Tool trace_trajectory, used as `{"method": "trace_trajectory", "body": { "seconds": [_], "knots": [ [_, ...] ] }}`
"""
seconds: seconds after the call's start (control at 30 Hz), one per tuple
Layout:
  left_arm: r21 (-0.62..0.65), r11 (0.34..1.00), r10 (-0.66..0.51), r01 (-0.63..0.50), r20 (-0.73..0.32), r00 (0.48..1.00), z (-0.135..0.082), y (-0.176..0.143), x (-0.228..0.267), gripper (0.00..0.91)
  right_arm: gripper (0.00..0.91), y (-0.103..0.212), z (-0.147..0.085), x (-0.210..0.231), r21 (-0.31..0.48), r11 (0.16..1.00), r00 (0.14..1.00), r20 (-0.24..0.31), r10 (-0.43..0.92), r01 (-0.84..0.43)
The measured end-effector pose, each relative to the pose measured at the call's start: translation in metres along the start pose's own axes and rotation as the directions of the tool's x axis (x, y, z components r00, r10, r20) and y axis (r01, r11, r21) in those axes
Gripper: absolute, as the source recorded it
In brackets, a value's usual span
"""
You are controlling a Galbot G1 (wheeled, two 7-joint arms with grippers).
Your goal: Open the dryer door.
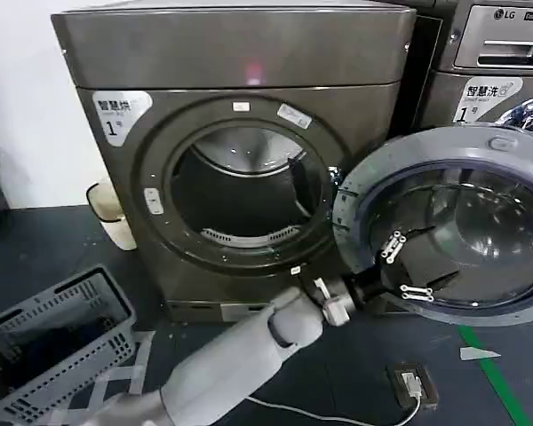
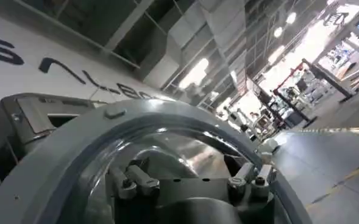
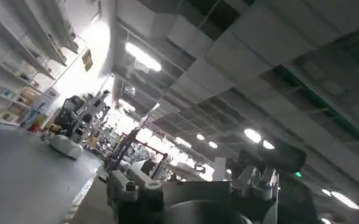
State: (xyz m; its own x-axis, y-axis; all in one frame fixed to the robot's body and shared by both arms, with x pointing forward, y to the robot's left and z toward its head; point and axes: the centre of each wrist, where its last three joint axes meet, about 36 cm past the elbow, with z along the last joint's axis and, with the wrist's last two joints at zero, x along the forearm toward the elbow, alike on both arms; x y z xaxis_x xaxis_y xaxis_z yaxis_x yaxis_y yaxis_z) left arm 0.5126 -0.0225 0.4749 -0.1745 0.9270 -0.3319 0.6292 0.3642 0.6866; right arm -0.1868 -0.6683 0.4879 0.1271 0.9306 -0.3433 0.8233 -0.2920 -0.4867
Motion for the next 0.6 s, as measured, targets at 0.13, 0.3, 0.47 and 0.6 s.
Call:
{"method": "trace_trajectory", "body": {
  "seconds": [0.13,0.3,0.47,0.6],
  "knots": [
    [-0.083,0.996,0.032,-0.033,-0.015,0.999,-0.005,0.009,0.036,0.907,0.907,-0.001,0.0,-0.006,0.031,0.999,0.999,-0.028,0.031,-0.03],
    [-0.221,0.972,0.081,-0.084,-0.021,0.996,-0.013,0.028,0.09,0.907,0.907,-0.008,0.001,-0.021,0.041,0.999,0.999,-0.039,0.038,-0.036],
    [-0.449,0.865,0.21,-0.225,-0.084,0.974,-0.019,0.058,0.149,0.907,0.907,-0.004,0.004,-0.026,0.035,0.999,0.999,-0.039,0.011,-0.01],
    [-0.61,0.701,0.337,-0.369,-0.172,0.925,-0.027,0.089,0.198,0.907,0.907,0.006,0.001,-0.03,0.024,1.0,0.999,-0.032,-0.014,0.014]
  ]
}}
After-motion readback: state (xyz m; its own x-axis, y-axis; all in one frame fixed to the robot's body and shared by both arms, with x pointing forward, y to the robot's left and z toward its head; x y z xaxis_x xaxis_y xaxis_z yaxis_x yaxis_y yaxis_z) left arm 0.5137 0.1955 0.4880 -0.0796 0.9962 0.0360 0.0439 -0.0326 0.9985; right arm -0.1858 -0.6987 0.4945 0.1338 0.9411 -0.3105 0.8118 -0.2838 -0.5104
